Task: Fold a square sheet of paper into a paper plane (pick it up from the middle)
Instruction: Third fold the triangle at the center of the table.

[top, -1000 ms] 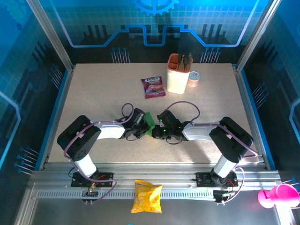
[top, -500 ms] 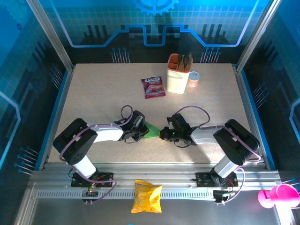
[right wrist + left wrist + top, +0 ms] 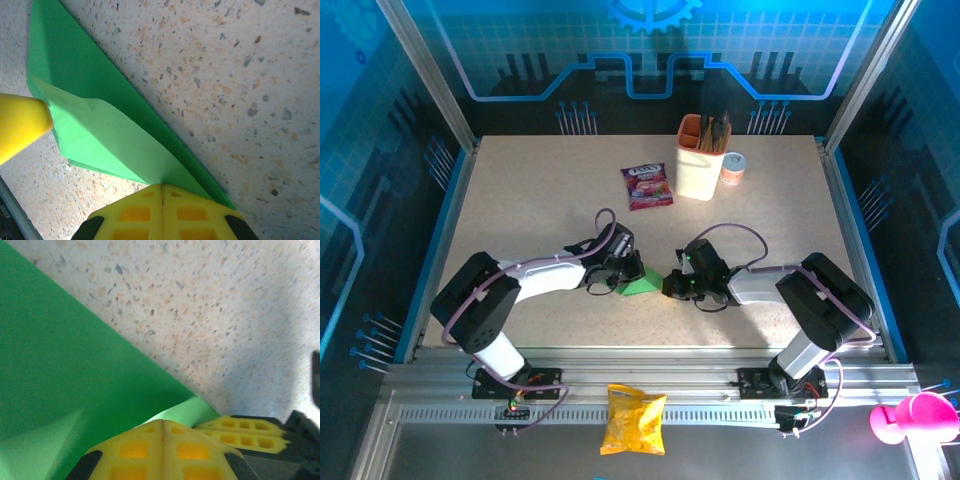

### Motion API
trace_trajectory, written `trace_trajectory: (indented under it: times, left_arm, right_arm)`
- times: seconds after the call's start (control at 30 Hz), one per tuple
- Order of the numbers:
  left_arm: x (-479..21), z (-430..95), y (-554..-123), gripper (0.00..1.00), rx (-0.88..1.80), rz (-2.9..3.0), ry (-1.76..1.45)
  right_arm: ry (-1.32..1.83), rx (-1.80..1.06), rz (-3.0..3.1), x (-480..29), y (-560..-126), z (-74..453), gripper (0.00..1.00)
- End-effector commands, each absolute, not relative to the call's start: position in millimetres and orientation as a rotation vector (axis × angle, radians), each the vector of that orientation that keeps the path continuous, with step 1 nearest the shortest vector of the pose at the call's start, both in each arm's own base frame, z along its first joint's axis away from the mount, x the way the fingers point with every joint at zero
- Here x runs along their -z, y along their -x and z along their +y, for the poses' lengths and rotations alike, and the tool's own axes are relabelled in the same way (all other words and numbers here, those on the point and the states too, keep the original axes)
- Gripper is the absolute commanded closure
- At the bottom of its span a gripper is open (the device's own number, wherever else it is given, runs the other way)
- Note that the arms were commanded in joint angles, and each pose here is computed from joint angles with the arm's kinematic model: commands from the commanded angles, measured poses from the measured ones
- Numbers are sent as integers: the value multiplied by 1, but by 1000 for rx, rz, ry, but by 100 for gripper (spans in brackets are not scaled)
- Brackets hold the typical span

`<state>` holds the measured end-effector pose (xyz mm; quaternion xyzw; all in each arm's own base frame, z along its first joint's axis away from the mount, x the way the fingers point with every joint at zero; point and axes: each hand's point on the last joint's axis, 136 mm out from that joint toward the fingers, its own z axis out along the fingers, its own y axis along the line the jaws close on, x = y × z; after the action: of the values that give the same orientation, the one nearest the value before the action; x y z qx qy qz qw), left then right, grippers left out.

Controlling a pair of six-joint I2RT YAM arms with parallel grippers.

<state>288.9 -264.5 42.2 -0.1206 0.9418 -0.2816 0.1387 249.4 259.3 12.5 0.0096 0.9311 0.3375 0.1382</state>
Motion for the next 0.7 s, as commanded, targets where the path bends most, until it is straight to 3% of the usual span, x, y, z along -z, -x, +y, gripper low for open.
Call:
trace_trajectory:
  times: [0.0, 0.3, 0.67]
  left_arm:
    - [-25, -262, -278, 100, 796, 2775, 270]
    - [0, -248, -268, 100, 730, 2800, 273]
    - [5, -243, -264, 100, 707, 2809, 271]
  right_arm:
    - [-99, -882, 2818, 8, -234, 239, 100]
    - [-101, -954, 2717, -30, -243, 254, 100]
    - [-127, -980, 2657, -35, -270, 305, 100]
